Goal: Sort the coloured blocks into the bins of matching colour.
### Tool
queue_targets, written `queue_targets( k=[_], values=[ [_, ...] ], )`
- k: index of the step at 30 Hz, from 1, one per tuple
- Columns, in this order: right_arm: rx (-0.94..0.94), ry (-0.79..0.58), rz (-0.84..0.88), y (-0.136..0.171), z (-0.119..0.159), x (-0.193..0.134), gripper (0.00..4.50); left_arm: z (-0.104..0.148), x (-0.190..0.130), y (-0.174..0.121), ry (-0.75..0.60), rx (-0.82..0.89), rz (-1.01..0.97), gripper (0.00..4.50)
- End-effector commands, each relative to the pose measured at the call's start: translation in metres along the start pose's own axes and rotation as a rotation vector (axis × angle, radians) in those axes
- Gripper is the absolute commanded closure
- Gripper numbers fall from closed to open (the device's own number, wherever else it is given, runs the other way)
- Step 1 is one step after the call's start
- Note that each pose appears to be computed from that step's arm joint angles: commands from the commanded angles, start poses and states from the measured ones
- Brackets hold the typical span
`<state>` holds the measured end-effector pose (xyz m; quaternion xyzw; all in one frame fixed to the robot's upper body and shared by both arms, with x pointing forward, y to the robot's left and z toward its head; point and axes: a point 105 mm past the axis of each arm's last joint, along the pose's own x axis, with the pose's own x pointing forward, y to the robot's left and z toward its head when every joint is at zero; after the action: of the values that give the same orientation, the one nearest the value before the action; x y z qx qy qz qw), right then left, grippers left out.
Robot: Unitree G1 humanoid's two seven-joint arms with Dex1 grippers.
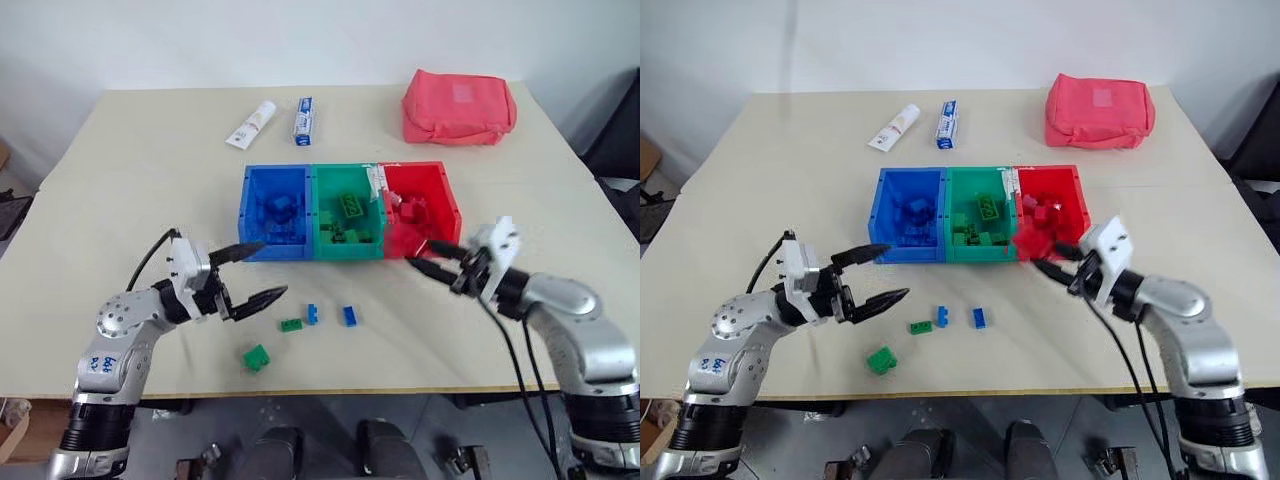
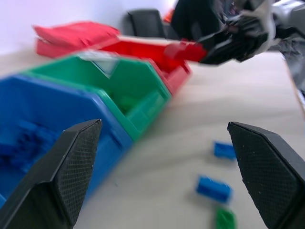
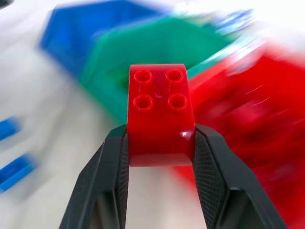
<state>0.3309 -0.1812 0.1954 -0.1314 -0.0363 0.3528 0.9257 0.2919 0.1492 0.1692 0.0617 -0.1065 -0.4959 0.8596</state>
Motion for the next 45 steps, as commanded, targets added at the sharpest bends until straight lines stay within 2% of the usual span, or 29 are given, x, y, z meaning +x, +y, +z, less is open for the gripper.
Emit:
queue_targets(
  k=[1,4,9,13,18,21,28,31,34,37,41,45],
  values=[
    [-0.067,-0.026,-0.142,-0.032,0.014,0.002,3.05,0.004,-0.002,0.004,-0.018,0.014,0.037,0.0],
    [-0.067,-0.011,-0.158,-0.042,0.014,0.014,3.05,0.003,-0.002,0.005,-0.017,0.016,0.047,0.0],
    [-0.093,-0.021,-0.095,-0.041,0.015,0.021,1.33,0.004,-0.004,0.011,-0.01,0.02,0.08,0.0],
    [-0.103,-0.057,-0.03,-0.041,0.015,0.005,0.03,0.0,-0.014,0.017,0.052,0.06,0.073,0.0],
    [-0.162,-0.063,0.185,-0.017,0.003,-0.038,0.03,-0.011,-0.031,0.017,0.162,0.107,-0.01,0.0],
    [-0.2,0.035,0.288,-0.006,-0.016,-0.065,0.03,-0.025,-0.045,0.017,0.261,0.106,-0.085,0.0],
    [-0.137,0.034,0.357,0.016,-0.015,-0.076,0.03,-0.025,-0.032,0.014,0.254,0.136,-0.173,0.0],
    [-0.11,0.027,0.423,0.041,-0.012,-0.064,0.03,-0.023,-0.029,0.01,0.228,0.128,-0.202,0.0],
    [-0.117,0.129,0.538,0.068,-0.025,-0.046,0.03,-0.016,-0.024,-0.001,0.191,0.121,-0.251,0.0],
    [-0.115,0.167,0.568,0.078,-0.034,-0.027,0.03,-0.013,-0.021,-0.01,0.176,0.107,-0.284,0.0],
    [-0.148,0.215,0.664,0.102,-0.05,0.007,0.03,-0.021,-0.029,-0.02,0.201,0.083,-0.298,0.0],
    [-0.171,0.242,0.691,0.11,-0.06,0.031,0.03,-0.023,-0.034,-0.022,0.211,0.078,-0.265,0.0]
  ],
)
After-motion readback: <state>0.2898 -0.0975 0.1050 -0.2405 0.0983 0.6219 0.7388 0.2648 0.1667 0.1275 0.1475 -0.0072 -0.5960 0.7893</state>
